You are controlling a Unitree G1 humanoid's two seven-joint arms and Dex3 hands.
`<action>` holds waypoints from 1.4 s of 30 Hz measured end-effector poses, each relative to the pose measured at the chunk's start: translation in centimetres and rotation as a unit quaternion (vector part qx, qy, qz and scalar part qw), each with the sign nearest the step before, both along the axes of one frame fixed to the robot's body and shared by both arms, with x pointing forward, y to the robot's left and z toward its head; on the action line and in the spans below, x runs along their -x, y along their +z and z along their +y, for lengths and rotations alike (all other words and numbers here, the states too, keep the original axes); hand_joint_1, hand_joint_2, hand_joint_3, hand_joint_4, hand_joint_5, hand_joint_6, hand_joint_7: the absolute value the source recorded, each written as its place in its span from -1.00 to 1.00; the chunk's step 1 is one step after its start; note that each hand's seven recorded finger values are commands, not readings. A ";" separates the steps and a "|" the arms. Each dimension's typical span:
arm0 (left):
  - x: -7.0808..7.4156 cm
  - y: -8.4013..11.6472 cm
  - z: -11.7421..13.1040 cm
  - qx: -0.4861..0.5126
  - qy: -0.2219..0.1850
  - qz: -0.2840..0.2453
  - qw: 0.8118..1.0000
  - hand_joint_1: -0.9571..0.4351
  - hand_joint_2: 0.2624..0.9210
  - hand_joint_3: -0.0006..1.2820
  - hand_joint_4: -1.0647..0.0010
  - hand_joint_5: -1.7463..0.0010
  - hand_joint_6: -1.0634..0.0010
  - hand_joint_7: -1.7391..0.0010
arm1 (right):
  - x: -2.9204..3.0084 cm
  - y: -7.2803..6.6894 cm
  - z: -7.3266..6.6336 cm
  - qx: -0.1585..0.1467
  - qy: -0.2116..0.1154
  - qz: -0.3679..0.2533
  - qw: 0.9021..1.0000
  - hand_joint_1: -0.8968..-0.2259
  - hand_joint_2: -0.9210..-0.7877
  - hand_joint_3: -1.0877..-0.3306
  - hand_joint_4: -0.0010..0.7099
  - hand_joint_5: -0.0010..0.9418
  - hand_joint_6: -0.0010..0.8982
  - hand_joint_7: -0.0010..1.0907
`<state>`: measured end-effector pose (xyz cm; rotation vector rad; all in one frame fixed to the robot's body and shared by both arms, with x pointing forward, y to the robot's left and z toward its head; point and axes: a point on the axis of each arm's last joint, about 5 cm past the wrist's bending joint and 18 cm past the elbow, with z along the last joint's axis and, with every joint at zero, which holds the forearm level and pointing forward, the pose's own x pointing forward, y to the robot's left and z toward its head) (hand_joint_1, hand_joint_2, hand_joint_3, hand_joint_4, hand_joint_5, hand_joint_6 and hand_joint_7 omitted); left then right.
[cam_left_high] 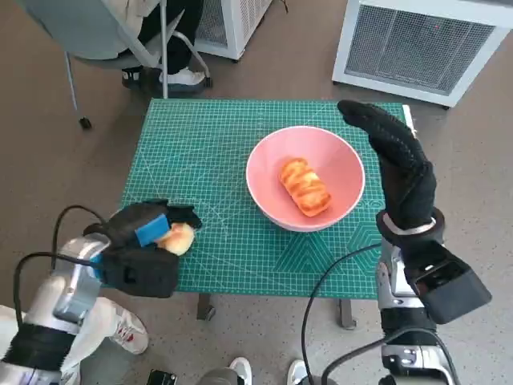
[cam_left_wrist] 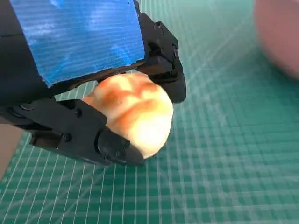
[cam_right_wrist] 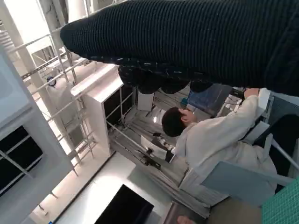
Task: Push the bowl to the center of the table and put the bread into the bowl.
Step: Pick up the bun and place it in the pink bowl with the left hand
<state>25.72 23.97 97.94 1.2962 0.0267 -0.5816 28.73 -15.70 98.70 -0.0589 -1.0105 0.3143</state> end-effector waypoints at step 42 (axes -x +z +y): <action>-7.1 9.0 -12.8 0.116 -0.202 -0.187 0.954 0.37 1.00 -0.72 0.00 -0.53 0.01 -0.47 | -0.04 -0.1 0.0 0.003 -0.001 0.001 1.000 -0.08 -1.00 -0.30 -0.57 -0.21 -1.00 0.38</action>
